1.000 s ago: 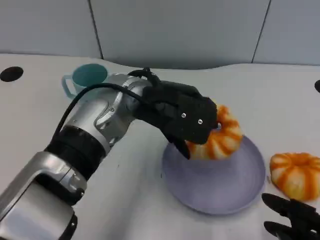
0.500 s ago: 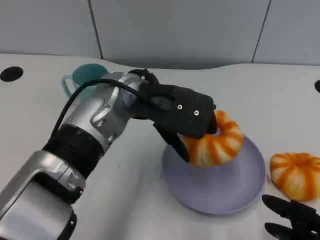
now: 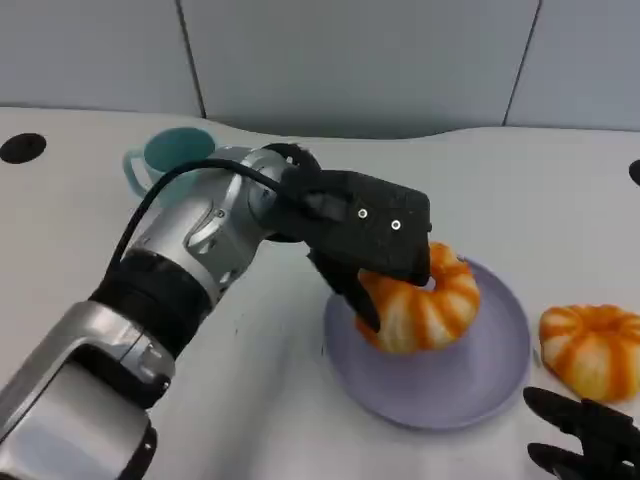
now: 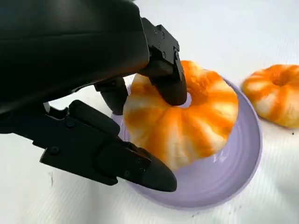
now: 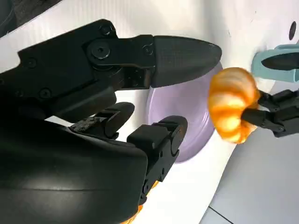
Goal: Grasp the bread from the table and place it into the plate.
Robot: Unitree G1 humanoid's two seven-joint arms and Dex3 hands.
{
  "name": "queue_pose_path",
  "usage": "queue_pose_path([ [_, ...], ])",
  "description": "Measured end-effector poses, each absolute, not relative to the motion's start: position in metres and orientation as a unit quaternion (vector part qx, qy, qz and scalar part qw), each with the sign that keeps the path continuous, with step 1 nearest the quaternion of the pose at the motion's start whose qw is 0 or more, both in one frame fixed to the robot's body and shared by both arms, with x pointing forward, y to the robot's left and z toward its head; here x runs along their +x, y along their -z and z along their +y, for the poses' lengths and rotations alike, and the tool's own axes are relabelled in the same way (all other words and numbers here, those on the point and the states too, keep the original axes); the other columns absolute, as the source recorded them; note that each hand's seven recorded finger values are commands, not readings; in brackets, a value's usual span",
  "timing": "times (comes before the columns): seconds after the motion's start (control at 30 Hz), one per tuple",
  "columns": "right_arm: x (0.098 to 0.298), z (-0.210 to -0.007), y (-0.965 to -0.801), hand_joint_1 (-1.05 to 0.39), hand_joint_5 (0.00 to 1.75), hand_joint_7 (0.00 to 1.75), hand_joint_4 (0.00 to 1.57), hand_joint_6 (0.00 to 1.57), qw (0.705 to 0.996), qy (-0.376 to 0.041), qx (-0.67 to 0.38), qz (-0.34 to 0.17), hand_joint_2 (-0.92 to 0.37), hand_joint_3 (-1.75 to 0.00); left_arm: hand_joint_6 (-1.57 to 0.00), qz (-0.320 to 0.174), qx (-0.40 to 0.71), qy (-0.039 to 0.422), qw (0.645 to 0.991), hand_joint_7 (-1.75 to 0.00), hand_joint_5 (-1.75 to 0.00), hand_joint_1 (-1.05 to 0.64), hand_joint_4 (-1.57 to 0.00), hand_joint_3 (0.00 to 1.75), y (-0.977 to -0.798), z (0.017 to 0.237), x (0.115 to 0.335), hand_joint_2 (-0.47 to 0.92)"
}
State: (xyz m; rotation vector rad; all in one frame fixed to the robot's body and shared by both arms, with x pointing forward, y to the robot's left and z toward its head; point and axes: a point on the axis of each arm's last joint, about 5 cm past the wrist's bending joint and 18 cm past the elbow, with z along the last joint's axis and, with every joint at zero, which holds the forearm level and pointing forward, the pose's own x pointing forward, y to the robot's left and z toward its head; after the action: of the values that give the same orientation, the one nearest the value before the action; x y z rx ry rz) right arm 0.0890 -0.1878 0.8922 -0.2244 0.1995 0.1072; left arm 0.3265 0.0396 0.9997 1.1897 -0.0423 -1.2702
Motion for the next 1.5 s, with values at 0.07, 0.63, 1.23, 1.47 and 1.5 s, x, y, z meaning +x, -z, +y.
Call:
queue_pose_path([
  [0.07, 0.089, -0.188, -0.892, -0.45, 0.03, 0.0, 0.68, 0.56, 0.987, -0.053, -0.112, 0.1, -0.92, -0.48, -0.16, -0.015, 0.522, 0.557, 0.646, -1.23, -1.42, -0.66, -0.03, 0.0, -0.999, 0.04, 0.327, 0.86],
  [0.63, 0.088, -0.188, -0.892, -0.44, 0.03, 0.0, 0.68, 0.56, 0.987, -0.052, -0.112, 0.101, -0.92, -0.48, -0.31, -0.014, 0.538, 0.569, 0.622, -1.4, -1.51, -0.68, -0.22, 0.0, -1.001, 0.037, 0.329, 0.87],
  [1.23, 0.088, -0.188, -0.893, -0.45, 0.02, 0.0, 0.67, 0.55, 0.987, -0.052, -0.114, 0.098, -0.92, -0.48, -0.19, 0.012, 0.557, 0.565, 0.608, 0.0, -0.01, -0.79, -0.01, 0.0, -1.003, 0.036, 0.33, 0.91],
  [1.47, 0.088, -0.187, -0.894, -0.45, 0.02, 0.0, 0.68, 0.56, 0.987, -0.052, -0.114, 0.095, -0.92, -0.48, -0.33, 0.015, 0.572, 0.569, 0.591, -0.07, -0.18, -0.71, -0.33, 0.01, -1.011, 0.033, 0.33, 0.91],
  [1.5, 0.088, -0.187, -0.894, -0.45, 0.02, 0.0, 0.68, 0.56, 0.987, -0.052, -0.114, 0.095, -0.92, -0.48, -0.4, 0.01, 0.57, 0.57, 0.592, -0.11, -0.23, -0.7, -0.41, 0.01, -1.011, 0.033, 0.33, 0.92],
])
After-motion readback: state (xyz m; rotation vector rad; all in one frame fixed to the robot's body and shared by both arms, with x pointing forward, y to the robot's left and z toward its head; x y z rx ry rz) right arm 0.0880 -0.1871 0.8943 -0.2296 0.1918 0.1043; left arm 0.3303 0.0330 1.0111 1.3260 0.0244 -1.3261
